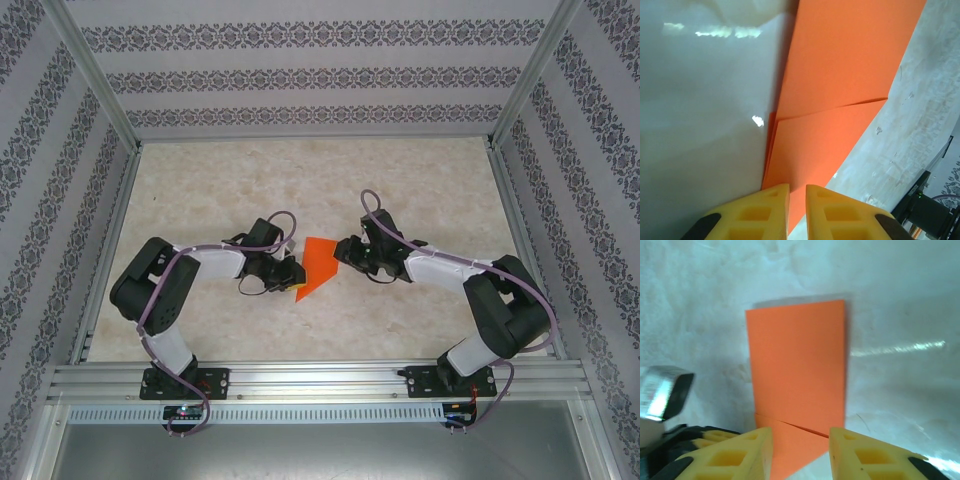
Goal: Fold a paper plane with a square sheet of paper (pick it up from the middle)
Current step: Third fold the triangle at the center of the table, then fourth fold the wing at the center of the table.
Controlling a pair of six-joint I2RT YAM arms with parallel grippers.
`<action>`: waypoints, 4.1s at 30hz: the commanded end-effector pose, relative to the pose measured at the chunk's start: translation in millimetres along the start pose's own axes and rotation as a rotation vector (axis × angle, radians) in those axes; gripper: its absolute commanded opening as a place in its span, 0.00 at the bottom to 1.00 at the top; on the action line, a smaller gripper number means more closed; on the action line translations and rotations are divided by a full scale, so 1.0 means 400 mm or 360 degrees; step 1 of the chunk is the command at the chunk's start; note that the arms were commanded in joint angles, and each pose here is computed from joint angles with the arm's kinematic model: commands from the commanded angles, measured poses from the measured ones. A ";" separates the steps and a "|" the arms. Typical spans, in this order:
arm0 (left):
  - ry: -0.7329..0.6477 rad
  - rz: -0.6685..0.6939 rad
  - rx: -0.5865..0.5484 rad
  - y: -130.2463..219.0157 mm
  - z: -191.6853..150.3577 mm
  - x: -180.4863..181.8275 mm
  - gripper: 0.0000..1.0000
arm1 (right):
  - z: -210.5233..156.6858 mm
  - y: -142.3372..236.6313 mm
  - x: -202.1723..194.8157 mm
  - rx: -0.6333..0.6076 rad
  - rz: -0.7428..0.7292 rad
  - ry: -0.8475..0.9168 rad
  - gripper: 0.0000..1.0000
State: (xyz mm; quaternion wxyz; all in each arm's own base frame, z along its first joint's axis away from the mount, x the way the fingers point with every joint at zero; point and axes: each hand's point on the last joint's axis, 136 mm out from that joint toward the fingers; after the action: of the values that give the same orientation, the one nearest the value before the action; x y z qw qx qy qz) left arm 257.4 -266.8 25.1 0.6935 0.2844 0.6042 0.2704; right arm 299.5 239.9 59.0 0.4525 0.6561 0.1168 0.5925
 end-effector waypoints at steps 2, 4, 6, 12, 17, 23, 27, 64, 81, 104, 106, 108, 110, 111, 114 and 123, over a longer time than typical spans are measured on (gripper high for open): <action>-0.0090 0.0054 -0.0142 0.060 0.042 -0.038 0.21 | -0.014 -0.002 -0.025 -0.0004 -0.0008 -0.0032 0.38; -0.0125 0.0060 -0.0180 0.071 0.065 -0.054 0.21 | -0.023 -0.008 -0.030 0.0018 -0.0012 -0.0037 0.38; -0.0150 0.0062 -0.0192 0.071 0.084 -0.062 0.21 | -0.029 -0.013 -0.033 0.0026 -0.0017 -0.0033 0.39; -0.0176 0.0137 -0.0140 0.041 0.112 -0.042 0.21 | -0.046 -0.036 -0.026 0.0073 0.0020 -0.0051 0.40; -0.0180 0.0126 -0.0100 0.021 0.115 -0.037 0.20 | -0.061 -0.053 -0.026 0.0089 0.0007 -0.0052 0.40; -0.0183 0.0117 -0.0100 0.030 0.108 -0.042 0.20 | -0.073 -0.067 -0.041 0.0108 -0.0027 -0.0058 0.40; -0.0218 0.0139 -0.0139 0.069 0.112 -0.065 0.21 | -0.075 -0.069 -0.049 0.0104 -0.0042 -0.0066 0.41; -0.0187 0.0240 0.0060 -0.019 0.071 0.035 0.18 | -0.076 -0.091 0.002 0.0145 0.0070 -0.0080 0.41; -0.0176 0.0226 0.0062 -0.019 0.063 0.035 0.18 | -0.064 -0.088 0.034 0.0116 0.0159 -0.0103 0.40; -0.0235 0.0189 -0.0051 0.039 0.083 -0.022 0.23 | -0.097 -0.135 0.050 0.0301 0.0169 0.0108 0.21; -0.0249 0.0201 -0.0073 0.052 0.084 -0.026 0.27 | -0.097 -0.136 0.046 0.0305 0.0160 0.0102 0.18; -0.0272 0.0224 -0.0092 0.066 0.080 -0.028 0.29 | -0.099 -0.136 0.047 0.0309 0.0162 0.0099 0.15; -0.0317 0.0250 -0.0109 0.078 0.072 -0.034 0.31 | -0.096 -0.133 0.053 0.0301 0.0170 0.0097 0.13; -0.0339 0.0262 -0.0113 0.082 0.065 -0.038 0.33 | -0.095 -0.132 0.055 0.0296 0.0167 0.0094 0.13; -0.0448 0.0328 -0.0116 0.088 0.033 -0.056 0.40 | -0.090 -0.130 0.052 0.0283 0.0148 0.0079 0.12; -0.0758 0.0647 -0.0127 0.073 -0.037 -0.050 0.51 | -0.090 -0.135 0.042 0.0294 0.0106 0.0015 0.06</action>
State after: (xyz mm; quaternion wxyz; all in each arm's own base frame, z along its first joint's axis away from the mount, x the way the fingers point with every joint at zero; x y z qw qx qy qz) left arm 238.8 -276.4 65.8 0.7668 0.3943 0.3913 0.3217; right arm 288.9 295.1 24.8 0.3648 0.6947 0.1542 0.6005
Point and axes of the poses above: each hand's point on the last joint's axis, 136 mm out from that joint toward the fingers, its own y axis back along the fingers, its own x axis along the line the jaws close on, z = x × y, and after that the axes turned 12 degrees about -y, right-handed
